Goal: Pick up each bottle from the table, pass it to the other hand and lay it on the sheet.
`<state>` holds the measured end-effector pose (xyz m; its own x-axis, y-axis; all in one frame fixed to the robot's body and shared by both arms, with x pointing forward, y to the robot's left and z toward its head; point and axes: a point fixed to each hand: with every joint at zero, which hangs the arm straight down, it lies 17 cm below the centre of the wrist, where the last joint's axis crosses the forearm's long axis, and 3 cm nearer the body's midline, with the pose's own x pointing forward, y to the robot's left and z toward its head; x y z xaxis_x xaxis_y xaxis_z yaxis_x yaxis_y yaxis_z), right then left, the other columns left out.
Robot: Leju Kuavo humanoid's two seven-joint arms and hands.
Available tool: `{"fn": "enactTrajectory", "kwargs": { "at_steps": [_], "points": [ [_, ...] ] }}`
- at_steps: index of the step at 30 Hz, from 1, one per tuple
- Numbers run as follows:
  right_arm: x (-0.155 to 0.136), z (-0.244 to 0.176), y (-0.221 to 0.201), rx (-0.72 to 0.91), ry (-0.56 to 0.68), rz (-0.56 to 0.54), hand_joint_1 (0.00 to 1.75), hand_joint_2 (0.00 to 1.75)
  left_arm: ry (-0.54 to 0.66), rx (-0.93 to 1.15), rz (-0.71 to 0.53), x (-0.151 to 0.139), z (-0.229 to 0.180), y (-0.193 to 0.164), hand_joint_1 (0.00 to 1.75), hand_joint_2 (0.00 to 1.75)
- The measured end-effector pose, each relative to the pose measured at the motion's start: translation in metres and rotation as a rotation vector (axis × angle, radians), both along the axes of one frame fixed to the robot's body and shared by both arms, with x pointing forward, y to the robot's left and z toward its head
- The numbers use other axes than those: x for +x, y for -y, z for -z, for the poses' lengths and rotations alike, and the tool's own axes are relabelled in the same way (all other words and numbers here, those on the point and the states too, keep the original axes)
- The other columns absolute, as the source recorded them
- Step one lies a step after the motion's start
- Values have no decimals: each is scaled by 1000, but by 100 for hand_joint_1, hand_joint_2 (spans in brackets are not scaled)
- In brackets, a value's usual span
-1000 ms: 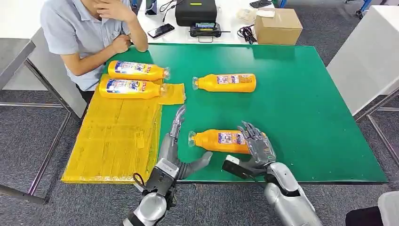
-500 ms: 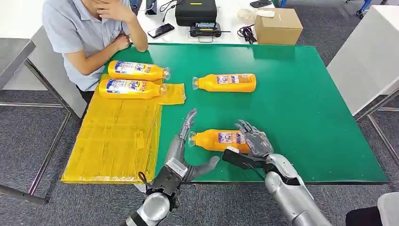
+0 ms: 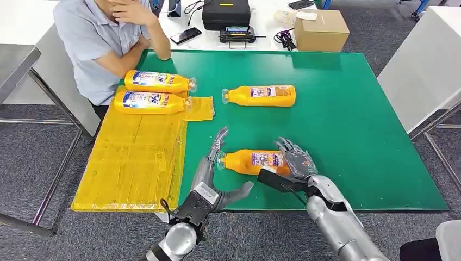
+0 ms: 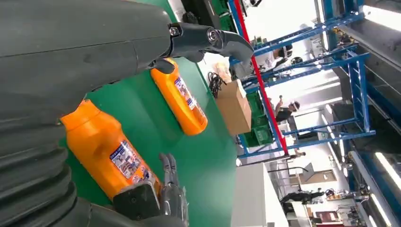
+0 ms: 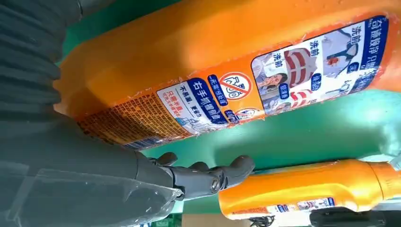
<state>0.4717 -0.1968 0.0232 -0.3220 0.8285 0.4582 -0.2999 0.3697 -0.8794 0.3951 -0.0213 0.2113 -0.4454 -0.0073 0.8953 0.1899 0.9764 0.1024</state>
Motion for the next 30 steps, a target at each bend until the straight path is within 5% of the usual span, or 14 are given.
{"fn": "enactTrajectory", "kwargs": {
  "at_steps": [14,15,30],
  "points": [
    [7,5,9,-54,-12,27,0,175,-2,14,4,0,2,2,0,175],
    [7,6,10,-60,-16,25,175,175,-3,15,4,0,2,2,0,175],
    [12,27,59,-44,-279,-12,175,175,-2,-15,55,2,-2,15,0,175]
  ]
}}
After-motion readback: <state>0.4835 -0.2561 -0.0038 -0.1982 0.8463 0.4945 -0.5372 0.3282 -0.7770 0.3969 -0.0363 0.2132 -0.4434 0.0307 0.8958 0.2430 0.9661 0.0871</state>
